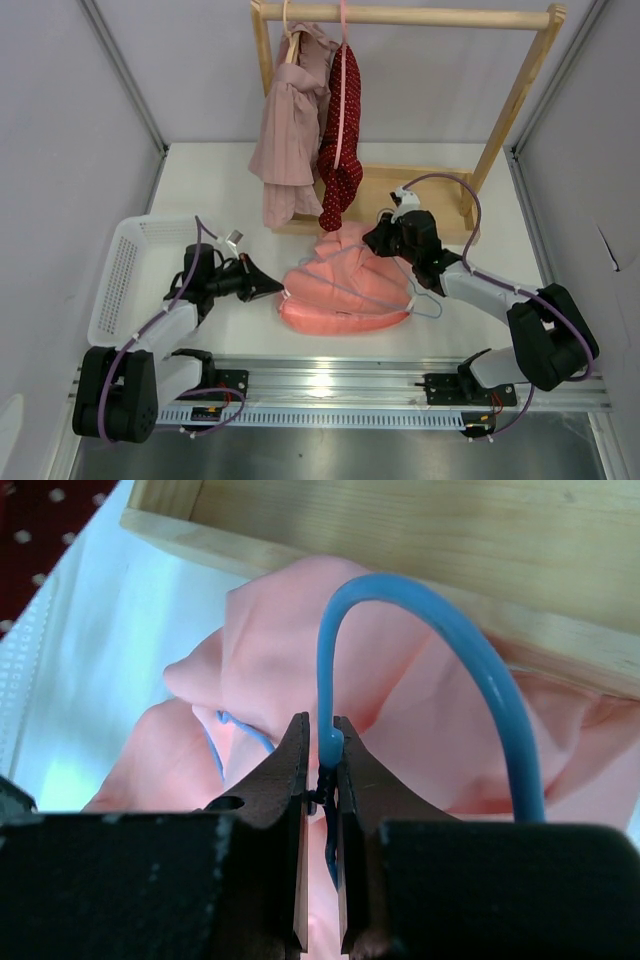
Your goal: Place the skirt on the hanger
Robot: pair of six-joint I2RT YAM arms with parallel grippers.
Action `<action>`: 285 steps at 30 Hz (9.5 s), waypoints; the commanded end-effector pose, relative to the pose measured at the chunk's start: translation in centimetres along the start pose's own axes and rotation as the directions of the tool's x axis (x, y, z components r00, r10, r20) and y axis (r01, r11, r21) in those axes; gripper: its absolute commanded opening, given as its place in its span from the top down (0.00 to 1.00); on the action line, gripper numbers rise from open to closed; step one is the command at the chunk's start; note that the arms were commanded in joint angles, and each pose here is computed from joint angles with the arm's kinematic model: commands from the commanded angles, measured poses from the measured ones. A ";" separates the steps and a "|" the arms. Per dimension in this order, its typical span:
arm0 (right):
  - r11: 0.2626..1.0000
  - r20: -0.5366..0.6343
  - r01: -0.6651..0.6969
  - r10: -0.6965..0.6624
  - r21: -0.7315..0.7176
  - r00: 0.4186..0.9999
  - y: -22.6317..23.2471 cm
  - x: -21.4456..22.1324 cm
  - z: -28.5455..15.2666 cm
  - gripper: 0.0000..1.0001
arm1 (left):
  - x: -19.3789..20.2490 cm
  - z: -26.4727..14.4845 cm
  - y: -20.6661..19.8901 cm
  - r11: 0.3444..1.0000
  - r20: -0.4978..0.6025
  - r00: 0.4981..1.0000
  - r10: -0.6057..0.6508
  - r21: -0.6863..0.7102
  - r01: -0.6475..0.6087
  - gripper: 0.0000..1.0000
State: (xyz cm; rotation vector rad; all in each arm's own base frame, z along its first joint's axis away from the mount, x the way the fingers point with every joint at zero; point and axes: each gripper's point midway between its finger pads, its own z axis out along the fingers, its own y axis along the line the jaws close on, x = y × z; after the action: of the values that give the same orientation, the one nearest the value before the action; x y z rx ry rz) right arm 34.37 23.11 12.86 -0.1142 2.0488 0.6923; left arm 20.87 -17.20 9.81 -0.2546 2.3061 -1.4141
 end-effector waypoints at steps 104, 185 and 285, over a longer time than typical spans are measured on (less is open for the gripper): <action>0.880 0.359 -0.010 0.204 -0.474 0.911 14.4 -6.0 -9.2 1.00 | -5.8 -2.5 -10.3 0.891 0.127 0.882 0.454 -0.068 -0.449 0.75; 0.868 0.531 0.207 0.074 -0.451 0.844 16.2 -15.5 -19.9 1.00 | 6.1 1.7 -30.2 0.118 0.168 0.367 0.915 0.758 -0.641 1.00; 0.966 0.788 -0.181 -0.035 0.185 0.614 5.6 -30.5 -33.5 0.01 | -23.3 8.3 -50.1 0.592 0.753 0.224 0.618 -0.259 -0.763 1.00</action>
State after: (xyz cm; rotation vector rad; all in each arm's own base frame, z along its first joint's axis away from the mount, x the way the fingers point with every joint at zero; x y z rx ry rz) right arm 24.51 5.49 51.98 0.3689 1.2759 0.4169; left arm 42.18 -41.50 48.17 0.3409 1.4628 -0.6956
